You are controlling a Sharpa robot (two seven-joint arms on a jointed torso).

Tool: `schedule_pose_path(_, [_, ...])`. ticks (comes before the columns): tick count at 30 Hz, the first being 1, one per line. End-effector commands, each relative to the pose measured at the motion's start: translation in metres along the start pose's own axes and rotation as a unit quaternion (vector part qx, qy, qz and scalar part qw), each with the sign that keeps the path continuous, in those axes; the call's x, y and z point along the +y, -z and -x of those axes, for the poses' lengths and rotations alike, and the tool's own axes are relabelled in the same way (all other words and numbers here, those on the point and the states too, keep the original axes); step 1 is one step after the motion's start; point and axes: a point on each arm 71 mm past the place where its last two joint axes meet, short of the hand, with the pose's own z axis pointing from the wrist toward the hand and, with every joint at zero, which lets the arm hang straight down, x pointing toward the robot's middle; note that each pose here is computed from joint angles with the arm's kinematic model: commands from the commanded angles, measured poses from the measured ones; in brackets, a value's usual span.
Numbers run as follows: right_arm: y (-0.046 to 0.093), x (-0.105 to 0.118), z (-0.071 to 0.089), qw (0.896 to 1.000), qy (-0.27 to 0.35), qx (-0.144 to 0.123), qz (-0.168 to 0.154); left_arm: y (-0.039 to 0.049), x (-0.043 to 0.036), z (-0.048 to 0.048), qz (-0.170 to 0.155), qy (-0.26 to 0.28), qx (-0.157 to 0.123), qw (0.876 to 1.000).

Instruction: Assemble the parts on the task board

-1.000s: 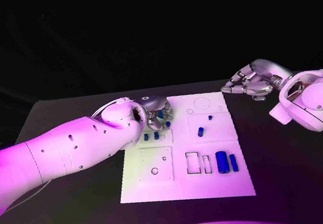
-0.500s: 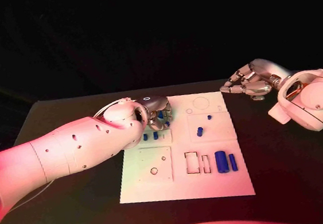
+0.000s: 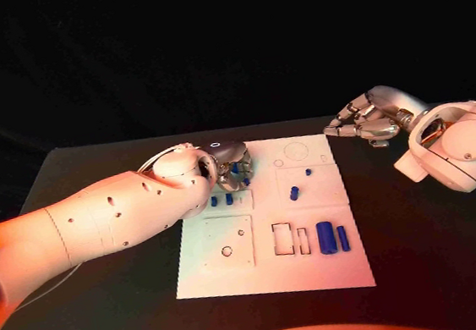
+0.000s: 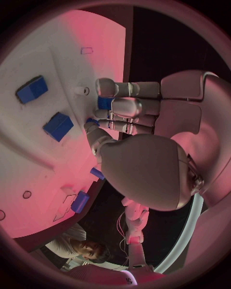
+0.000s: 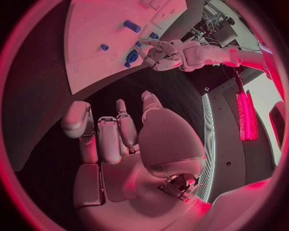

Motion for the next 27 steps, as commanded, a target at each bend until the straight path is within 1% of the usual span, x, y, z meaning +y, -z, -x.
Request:
schedule_pose_path(1, [-0.0001, 0.001, -0.0006, 1.0, 0.0, 0.002, 0.004, -0.0009, -0.0001, -0.0029, 0.005, -0.002, 0.018, 1.0])
schedule_pose_path(15, [-0.0001, 0.0015, -0.0011, 1.0, 0.0, 0.002, 0.005, -0.0028, -0.0017, -0.007, 0.004, 0.0, 0.027, 1.0])
schedule_pose_path(27, [0.0001, 0.0019, -0.0013, 1.0, 0.0, 0.003, 0.005, -0.0036, -0.0049, -0.008, 0.0, 0.004, 0.029, 1.0])
